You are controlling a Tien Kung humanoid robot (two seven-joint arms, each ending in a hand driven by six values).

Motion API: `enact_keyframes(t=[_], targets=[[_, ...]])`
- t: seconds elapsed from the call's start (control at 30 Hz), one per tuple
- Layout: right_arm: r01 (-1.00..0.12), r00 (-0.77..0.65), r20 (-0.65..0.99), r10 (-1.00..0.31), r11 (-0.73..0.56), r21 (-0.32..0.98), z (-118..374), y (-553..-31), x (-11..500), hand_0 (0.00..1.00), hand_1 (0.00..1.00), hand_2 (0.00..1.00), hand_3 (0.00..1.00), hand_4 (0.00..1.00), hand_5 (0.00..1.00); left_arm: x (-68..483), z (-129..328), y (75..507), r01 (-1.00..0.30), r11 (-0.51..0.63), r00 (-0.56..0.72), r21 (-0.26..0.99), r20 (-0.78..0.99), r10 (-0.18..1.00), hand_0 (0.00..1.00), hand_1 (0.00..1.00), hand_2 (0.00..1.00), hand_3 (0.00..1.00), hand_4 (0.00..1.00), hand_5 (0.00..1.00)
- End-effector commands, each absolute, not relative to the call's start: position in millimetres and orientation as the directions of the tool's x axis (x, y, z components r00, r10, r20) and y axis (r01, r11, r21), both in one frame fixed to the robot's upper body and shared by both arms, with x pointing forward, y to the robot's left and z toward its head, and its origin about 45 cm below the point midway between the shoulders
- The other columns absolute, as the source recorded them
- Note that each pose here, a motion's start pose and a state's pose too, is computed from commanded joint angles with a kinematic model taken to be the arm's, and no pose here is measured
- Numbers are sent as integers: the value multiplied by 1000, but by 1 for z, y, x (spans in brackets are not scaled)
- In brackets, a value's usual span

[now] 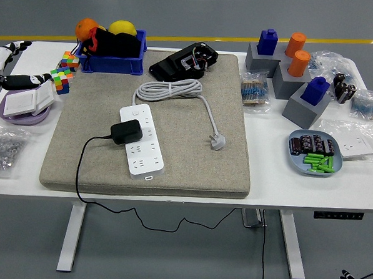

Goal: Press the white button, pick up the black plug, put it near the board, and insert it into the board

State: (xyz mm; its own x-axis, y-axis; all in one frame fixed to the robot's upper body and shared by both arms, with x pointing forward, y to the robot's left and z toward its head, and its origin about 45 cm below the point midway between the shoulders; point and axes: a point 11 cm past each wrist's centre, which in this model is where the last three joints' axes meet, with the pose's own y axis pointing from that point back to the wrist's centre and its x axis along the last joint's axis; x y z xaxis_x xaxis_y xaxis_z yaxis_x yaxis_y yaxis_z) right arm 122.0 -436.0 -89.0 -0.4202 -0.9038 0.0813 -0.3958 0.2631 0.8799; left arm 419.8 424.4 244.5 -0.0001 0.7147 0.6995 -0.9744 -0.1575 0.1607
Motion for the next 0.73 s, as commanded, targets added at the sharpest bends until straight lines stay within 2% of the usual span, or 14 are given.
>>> enact_keyframes(t=[0.73], targets=[[-402, -421, 79, -904, 264, 877, -88, -436, 125, 787, 679, 655, 631, 724, 490, 420, 246, 421, -976, -150, 1, 156, 697, 717, 951, 982, 971, 930, 823, 180]])
